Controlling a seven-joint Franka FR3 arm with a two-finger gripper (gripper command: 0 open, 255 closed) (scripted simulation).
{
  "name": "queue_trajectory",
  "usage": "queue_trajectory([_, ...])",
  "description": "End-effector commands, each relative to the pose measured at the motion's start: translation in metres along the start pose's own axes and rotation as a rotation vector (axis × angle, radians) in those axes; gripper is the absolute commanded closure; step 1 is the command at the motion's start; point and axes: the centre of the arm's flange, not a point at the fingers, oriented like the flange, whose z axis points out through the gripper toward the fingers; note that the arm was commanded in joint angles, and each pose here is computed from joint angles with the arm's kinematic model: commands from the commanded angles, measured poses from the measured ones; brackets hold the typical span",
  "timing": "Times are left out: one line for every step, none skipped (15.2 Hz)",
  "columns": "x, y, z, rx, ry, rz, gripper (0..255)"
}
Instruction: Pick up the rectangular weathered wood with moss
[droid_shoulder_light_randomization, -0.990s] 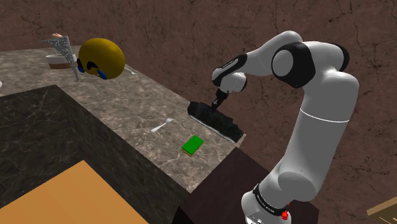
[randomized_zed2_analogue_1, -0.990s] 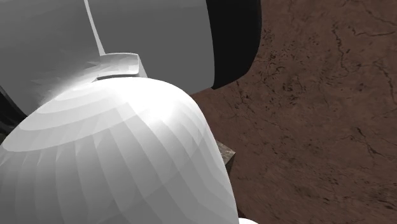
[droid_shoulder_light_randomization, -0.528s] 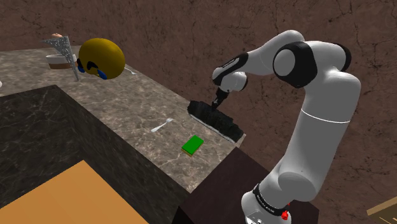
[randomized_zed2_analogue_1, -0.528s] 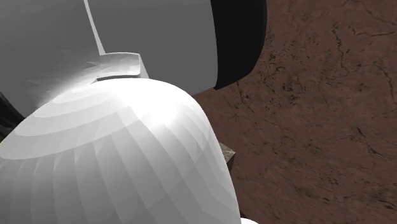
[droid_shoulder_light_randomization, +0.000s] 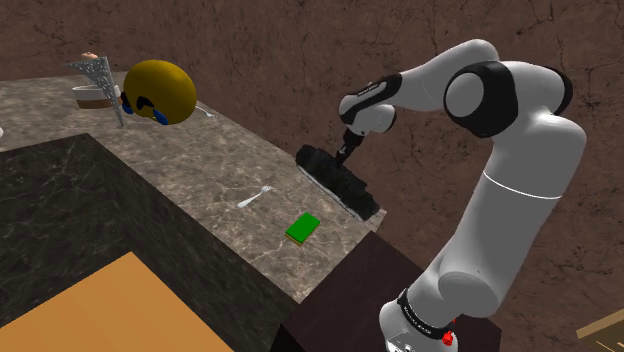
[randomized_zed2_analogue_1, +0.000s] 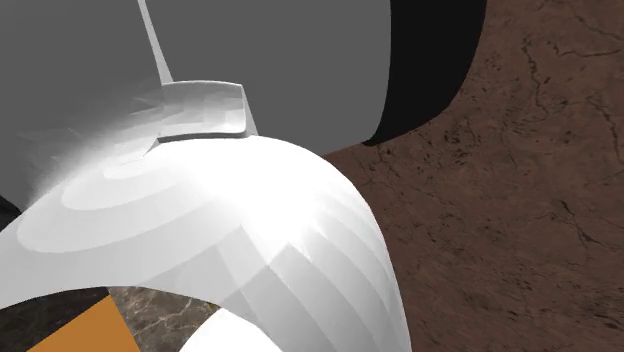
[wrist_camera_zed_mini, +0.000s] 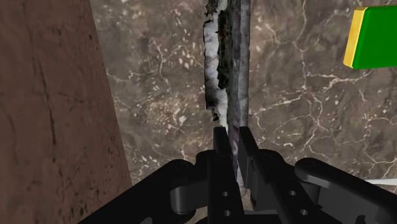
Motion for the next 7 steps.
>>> queue_trajectory([0.000,-0.001,-0.011,0.000,0.000,0.000,255])
queue_trajectory([0.000,-0.001,-0.016,0.000,0.000,0.000,255])
queue_trajectory([0.001,-0.001,-0.021,0.000,0.000,0.000,255])
queue_trajectory([0.001,-0.001,-0.027,0.000,0.000,0.000,255])
queue_trajectory([0.002,-0.002,-0.032,0.000,0.000,0.000,255])
queue_trajectory([0.002,-0.002,-0.033,0.000,0.000,0.000,255])
queue_trajectory([0.002,-0.002,-0.033,0.000,0.000,0.000,255])
